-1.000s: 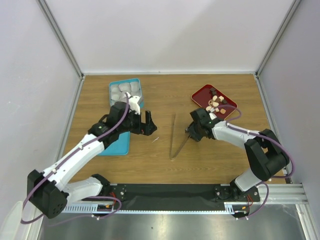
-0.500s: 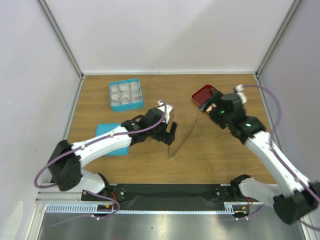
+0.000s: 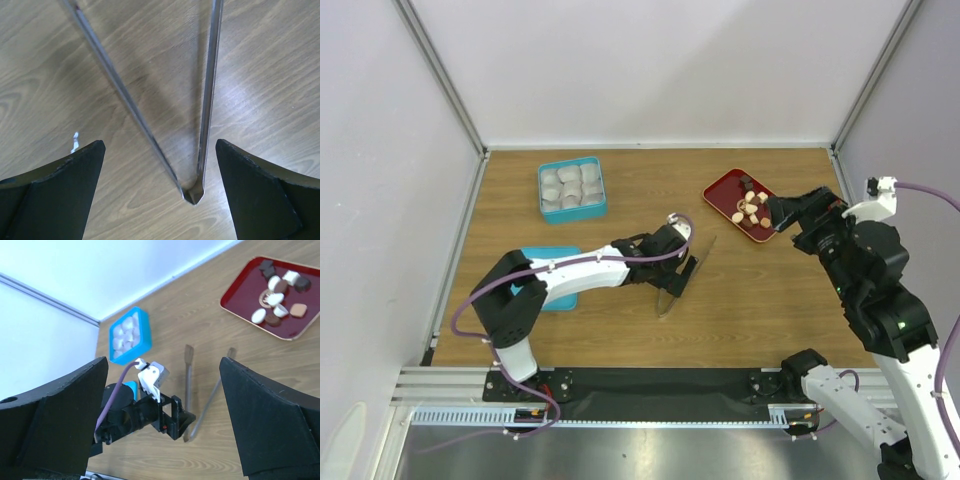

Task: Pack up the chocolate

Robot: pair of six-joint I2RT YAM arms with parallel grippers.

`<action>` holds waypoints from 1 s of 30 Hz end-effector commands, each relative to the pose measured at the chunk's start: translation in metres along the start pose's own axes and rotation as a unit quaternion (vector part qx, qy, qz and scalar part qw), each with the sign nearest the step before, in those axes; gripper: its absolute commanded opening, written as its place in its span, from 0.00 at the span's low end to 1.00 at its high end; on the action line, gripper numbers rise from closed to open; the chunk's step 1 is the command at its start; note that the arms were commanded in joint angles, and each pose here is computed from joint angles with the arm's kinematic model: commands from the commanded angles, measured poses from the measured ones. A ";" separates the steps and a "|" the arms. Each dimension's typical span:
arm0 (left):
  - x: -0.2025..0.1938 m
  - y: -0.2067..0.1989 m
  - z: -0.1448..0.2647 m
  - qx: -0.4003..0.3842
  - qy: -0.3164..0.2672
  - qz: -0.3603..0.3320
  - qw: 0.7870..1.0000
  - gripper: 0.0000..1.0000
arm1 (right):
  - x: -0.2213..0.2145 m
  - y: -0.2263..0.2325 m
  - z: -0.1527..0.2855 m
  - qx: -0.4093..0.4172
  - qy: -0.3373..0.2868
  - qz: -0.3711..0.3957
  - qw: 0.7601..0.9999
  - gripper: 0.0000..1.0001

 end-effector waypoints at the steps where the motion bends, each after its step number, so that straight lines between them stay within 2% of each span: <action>1: 0.016 -0.009 -0.002 0.005 -0.029 0.000 1.000 0.99 | -0.010 -0.012 -0.009 -0.026 0.010 0.027 0.999 1.00; 8: 0.006 -0.014 -0.021 0.037 -0.011 -0.011 0.999 0.99 | -0.028 -0.020 -0.025 -0.042 0.040 0.035 0.998 1.00; 15: 0.004 -0.021 -0.039 0.087 0.014 -0.025 0.996 0.95 | -0.034 -0.021 -0.027 -0.032 0.043 0.029 0.998 1.00; 21: 0.009 -0.024 -0.046 0.119 0.042 -0.001 0.992 0.91 | -0.038 -0.024 -0.029 -0.033 0.051 0.031 0.998 1.00; 30: 0.008 -0.031 -0.049 0.100 0.046 0.051 0.993 0.85 | -0.040 -0.023 -0.026 -0.019 0.060 0.040 0.997 1.00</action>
Point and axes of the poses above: each gripper's point midway between its finger pads, its own z axis back along the fingers, its own y axis along the line the jaws close on, x = y × z, the point moved 8 cm from there along z, back along the fingers, and after that the axes turned 1 degree about -z, right-handed, at the moved point
